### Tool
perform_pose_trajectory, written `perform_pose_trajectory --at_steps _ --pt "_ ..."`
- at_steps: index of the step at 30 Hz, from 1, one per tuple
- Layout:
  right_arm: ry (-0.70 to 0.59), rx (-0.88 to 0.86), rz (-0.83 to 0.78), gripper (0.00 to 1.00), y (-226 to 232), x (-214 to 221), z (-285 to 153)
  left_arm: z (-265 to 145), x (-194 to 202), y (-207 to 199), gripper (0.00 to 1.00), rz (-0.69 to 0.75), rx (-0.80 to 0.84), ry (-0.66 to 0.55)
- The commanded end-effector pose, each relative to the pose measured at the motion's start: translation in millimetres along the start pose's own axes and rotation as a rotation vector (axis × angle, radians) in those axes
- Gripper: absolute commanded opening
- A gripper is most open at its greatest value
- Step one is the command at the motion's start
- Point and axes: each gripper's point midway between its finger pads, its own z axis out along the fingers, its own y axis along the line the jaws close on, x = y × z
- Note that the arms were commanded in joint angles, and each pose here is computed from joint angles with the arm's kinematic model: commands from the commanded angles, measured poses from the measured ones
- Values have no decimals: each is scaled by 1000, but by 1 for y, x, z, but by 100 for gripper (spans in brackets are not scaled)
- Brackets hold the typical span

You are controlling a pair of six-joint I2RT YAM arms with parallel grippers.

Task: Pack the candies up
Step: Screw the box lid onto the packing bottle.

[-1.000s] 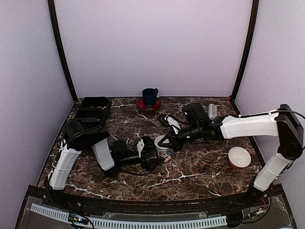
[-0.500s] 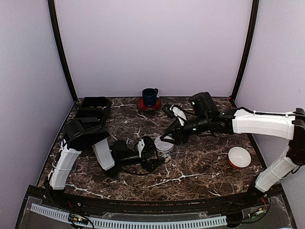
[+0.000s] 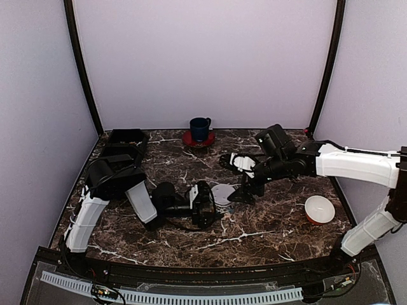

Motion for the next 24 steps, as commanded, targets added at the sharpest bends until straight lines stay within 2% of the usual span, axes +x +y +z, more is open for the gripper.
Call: perform_pose_trajectory --at_steps 1,6,24 --pt "56 -69 -97 98 7 13 12 -3 39 -23 83 -110 118 115" --pt "52 -161 -124 98 20 15 20 -5 41 -34 83 -116 184 122" --pt "39 -286 -153 98 34 16 35 -7 45 -49 82 -120 281 127"
